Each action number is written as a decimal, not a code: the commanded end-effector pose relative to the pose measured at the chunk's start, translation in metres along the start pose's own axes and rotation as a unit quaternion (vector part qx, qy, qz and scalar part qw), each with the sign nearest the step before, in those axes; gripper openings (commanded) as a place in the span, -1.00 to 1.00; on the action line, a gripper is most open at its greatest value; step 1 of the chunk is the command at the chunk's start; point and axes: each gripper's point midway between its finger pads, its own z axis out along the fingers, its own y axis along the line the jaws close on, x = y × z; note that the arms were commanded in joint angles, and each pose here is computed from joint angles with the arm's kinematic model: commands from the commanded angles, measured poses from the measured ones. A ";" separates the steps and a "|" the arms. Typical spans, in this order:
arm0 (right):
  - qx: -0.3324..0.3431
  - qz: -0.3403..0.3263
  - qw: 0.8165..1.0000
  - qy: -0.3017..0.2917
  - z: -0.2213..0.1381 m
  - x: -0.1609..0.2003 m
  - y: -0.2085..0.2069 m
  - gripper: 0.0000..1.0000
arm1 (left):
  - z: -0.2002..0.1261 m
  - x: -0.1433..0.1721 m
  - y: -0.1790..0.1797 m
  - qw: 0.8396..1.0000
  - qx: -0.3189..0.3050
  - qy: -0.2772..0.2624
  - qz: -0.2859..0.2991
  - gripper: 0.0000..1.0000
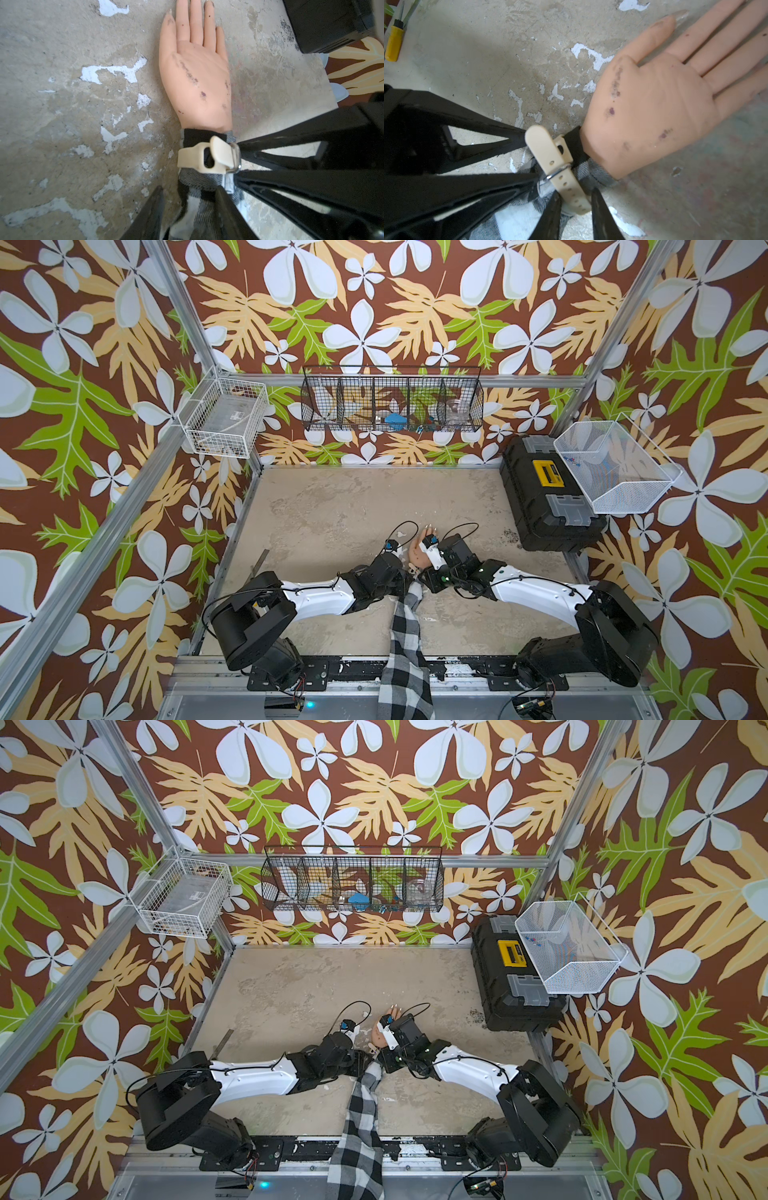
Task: Take off the watch
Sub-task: Untie the watch from the hand.
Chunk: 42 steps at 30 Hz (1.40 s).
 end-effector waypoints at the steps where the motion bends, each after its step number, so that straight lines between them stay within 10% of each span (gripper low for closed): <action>1: -0.006 -0.014 1.000 -0.006 0.003 -0.006 0.003 -0.45 | 0.001 0.008 0.005 1.000 -0.008 0.017 0.005 -0.13; 42: 0.078 0.044 0.994 0.056 -0.013 0.042 -0.030 -1.00 | 0.003 0.009 0.005 1.000 -0.006 0.018 0.001 -0.14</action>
